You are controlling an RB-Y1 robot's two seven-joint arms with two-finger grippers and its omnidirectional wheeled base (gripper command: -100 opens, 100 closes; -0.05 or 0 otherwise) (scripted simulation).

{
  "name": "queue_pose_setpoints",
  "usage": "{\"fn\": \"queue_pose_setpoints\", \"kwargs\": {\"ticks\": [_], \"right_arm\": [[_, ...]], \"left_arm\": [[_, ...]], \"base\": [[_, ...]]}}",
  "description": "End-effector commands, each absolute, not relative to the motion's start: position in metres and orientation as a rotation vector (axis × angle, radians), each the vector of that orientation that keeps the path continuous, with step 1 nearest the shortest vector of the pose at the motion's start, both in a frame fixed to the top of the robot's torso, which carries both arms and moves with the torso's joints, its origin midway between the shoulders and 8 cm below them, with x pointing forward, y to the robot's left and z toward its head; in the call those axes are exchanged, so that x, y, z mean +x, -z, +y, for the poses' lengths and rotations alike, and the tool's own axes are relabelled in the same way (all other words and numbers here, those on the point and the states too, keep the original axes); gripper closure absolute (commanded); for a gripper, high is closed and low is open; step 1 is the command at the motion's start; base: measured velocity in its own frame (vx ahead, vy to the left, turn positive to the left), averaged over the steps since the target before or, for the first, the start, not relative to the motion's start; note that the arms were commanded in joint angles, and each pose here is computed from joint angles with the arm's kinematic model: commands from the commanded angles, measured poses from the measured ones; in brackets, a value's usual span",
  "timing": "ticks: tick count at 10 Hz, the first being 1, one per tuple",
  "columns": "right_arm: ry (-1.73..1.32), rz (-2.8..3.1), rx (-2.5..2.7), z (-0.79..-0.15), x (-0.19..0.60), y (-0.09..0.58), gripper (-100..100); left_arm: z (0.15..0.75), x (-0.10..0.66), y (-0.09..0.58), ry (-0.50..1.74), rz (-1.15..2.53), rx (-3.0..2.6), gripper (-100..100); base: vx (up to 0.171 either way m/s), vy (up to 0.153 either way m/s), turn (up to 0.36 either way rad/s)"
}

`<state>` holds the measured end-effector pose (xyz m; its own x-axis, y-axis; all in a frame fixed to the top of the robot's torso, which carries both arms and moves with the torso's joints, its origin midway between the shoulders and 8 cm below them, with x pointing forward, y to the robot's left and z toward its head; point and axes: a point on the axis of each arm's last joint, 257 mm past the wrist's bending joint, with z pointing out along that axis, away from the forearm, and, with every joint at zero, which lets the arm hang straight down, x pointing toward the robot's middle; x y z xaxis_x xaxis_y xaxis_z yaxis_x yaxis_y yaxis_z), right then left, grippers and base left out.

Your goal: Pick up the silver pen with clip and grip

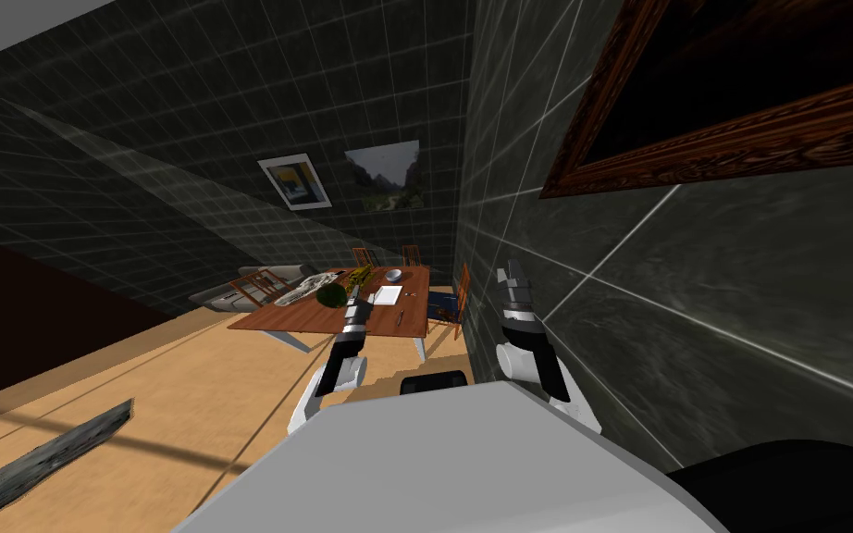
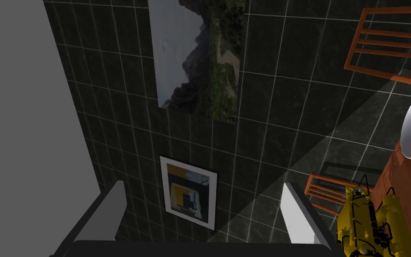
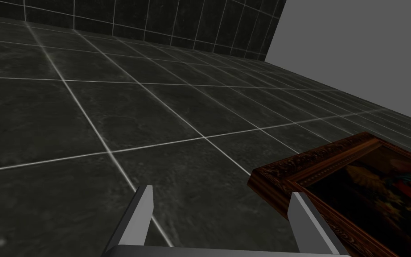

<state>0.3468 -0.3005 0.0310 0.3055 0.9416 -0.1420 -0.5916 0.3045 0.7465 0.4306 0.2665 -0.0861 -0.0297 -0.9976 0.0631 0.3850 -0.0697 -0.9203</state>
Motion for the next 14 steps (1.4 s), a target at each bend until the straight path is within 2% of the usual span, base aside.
{"fn": "queue_pose_setpoints", "kwargs": {"ticks": [1,14], "right_arm": [[-1.114,0.645,0.647,-0.301,0.347,-0.031,0],[-1.114,0.645,0.647,-0.301,0.347,-0.031,0]], "left_arm": [[0.268,0.447,0.105,1.466,0.910,-1.037,-100],[0.254,0.523,0.234,1.604,0.921,-1.649,-100]], "base": [[0.017,-0.003,0.017],[0.013,-0.003,0.015]]}}
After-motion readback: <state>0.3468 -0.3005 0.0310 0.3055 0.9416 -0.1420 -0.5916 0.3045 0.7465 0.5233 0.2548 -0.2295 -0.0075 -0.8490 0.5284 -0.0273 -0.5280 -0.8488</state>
